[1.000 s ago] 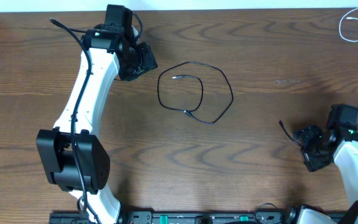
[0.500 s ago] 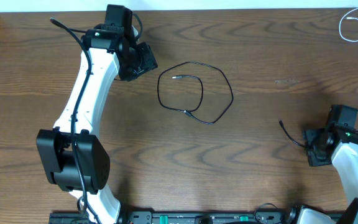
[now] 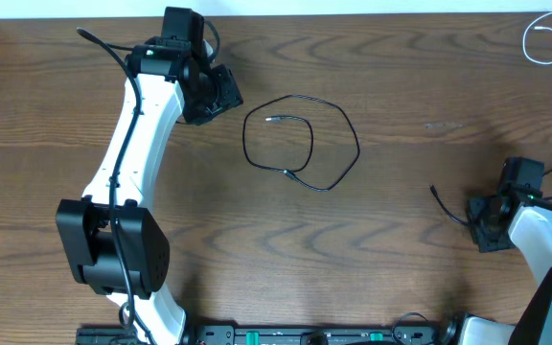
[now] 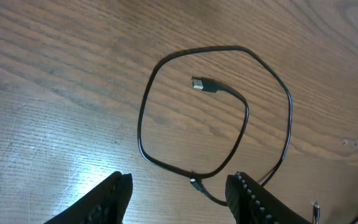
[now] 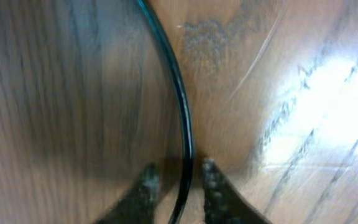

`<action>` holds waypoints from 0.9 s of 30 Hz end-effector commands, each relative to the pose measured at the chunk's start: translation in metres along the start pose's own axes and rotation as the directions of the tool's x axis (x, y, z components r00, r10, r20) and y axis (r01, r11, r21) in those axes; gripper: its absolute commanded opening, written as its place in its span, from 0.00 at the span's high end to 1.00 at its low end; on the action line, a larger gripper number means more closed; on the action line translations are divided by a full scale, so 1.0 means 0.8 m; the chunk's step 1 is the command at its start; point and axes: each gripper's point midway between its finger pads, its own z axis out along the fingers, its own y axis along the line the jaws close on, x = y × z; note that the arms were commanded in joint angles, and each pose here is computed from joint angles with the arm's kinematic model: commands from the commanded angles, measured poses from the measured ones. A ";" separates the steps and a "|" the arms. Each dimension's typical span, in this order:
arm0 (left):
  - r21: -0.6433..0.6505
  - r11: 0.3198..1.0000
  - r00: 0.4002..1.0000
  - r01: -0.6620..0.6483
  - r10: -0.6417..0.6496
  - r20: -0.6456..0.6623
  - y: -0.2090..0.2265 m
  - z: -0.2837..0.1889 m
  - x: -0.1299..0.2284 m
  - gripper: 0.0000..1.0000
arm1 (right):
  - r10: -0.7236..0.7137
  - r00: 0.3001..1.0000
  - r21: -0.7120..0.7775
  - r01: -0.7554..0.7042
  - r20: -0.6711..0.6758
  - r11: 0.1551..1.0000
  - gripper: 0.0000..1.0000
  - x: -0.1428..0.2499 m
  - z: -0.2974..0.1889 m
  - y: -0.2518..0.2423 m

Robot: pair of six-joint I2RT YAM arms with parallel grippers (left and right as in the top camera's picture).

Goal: Untangle cables

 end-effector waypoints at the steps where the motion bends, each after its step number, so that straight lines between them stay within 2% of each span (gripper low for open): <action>1: -0.021 1.000 1.000 -0.002 0.002 -0.010 0.008 0.006 0.002 0.46 | -0.095 0.995 0.061 0.094 0.008 0.994 0.98 0.000 0.011 -0.018; 6: -0.021 1.000 1.000 -0.002 0.002 -0.010 0.008 0.006 0.002 0.46 | -0.282 0.959 0.030 0.281 0.042 0.959 0.99 -0.014 0.002 0.002; 8: -0.022 1.000 1.000 -0.002 0.002 -0.010 0.008 0.007 0.002 0.46 | -0.375 0.920 -0.027 0.380 0.115 0.925 0.99 -0.045 -0.038 0.054; 11: -0.021 1.000 1.000 -0.002 0.002 -0.009 0.008 0.006 0.002 0.46 | -0.396 0.894 -0.057 0.416 0.208 0.908 0.99 -0.080 -0.083 0.097; 18: -0.021 1.000 1.000 -0.002 0.002 -0.010 0.008 0.007 0.002 0.46 | -0.239 0.857 -0.181 0.353 0.457 0.918 0.99 -0.180 -0.206 0.171; 22: -0.022 1.000 1.000 -0.002 0.002 -0.010 0.008 0.007 0.002 0.46 | -0.110 0.794 -0.165 0.257 0.598 0.952 0.99 -0.246 -0.254 0.161; 23: -0.021 1.000 1.000 -0.002 0.002 -0.010 0.008 0.007 0.002 0.46 | -0.052 0.757 -0.154 0.198 0.651 0.968 0.99 -0.275 -0.267 0.147; 27: -0.021 1.000 1.000 -0.002 0.002 -0.009 0.008 0.007 0.002 0.46 | 0.045 0.715 -0.180 0.115 0.698 0.977 0.99 -0.321 -0.274 0.127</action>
